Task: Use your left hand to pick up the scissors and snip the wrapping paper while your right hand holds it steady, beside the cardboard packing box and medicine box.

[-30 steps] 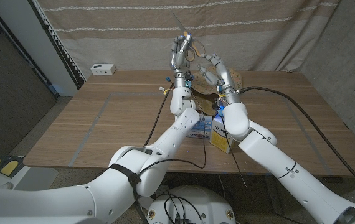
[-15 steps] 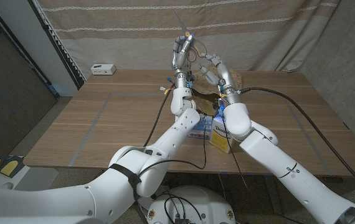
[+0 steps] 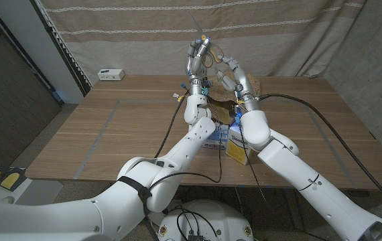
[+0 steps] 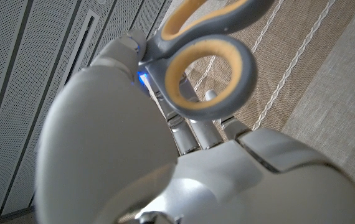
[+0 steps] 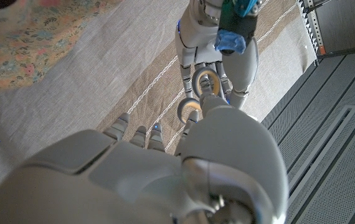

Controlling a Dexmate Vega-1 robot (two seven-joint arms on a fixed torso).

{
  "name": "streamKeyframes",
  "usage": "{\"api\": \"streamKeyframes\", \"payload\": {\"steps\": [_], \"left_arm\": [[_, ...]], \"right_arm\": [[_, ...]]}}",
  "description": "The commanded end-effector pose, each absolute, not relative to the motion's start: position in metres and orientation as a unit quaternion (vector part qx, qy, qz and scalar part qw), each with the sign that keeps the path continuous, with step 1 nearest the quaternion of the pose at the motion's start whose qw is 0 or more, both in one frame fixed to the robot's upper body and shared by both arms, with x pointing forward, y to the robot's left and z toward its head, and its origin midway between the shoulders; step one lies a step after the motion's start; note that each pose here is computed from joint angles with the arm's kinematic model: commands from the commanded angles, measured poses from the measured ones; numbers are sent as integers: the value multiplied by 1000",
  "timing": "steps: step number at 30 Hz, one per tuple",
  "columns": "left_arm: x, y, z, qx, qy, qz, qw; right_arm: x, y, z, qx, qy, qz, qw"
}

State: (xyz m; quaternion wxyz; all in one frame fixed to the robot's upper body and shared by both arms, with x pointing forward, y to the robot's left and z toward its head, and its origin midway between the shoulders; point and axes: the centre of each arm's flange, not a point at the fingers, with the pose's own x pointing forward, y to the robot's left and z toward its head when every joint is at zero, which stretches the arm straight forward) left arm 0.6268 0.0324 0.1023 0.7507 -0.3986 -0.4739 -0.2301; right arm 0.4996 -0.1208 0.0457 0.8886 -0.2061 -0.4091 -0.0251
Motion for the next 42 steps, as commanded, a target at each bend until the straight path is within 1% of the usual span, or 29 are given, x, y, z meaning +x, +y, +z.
{"api": "streamKeyframes", "payload": {"steps": [1, 16, 31, 42], "left_arm": [[627, 28, 102, -396, -468, -242, 752], [628, 23, 101, -389, -462, -257, 755], [631, 23, 103, -386, -465, -258, 754], [632, 17, 101, -378, -459, -269, 757]], "right_arm": [[502, -121, 52, -211, -411, -34, 886], [504, -117, 53, -205, -413, -42, 886], [508, -115, 53, -216, -407, -27, 887], [511, -113, 52, -195, -408, -35, 891]]}}
